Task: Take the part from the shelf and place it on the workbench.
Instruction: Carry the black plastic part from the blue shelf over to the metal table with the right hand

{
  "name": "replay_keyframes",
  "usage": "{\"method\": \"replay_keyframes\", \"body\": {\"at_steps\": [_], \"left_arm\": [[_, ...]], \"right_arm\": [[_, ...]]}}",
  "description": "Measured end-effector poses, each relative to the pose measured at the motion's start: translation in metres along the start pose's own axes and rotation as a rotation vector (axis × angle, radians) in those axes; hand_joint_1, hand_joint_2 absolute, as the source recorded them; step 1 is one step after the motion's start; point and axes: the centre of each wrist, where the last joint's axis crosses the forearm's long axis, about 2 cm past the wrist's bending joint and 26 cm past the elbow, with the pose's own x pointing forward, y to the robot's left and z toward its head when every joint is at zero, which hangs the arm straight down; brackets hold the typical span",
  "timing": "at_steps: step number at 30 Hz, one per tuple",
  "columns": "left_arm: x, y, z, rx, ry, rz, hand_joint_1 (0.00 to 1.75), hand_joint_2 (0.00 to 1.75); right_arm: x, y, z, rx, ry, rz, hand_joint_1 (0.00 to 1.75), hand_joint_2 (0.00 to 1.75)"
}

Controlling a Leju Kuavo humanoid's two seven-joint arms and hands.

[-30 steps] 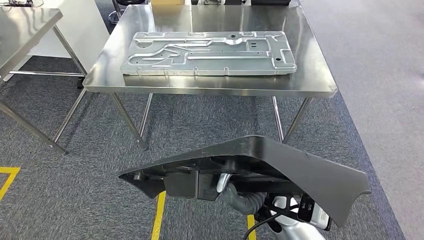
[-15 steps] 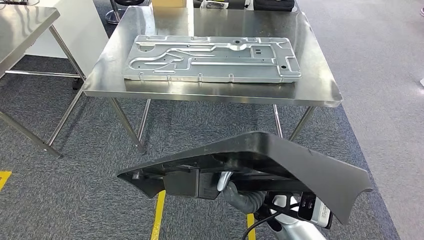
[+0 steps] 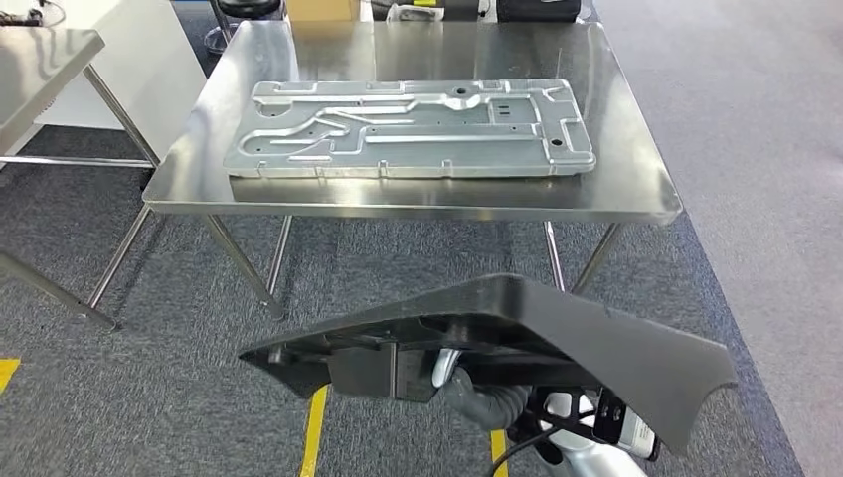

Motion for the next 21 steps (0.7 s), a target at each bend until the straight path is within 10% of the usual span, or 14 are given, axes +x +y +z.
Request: {"method": "replay_keyframes", "body": {"at_steps": [21], "left_arm": [[-0.0008,0.0034,0.0001,0.006,0.002,0.000,0.00,1.75]], "right_arm": [[-0.0016,0.0015,-0.0001,-0.003,-0.009,-0.041,1.75,1.75]]}}
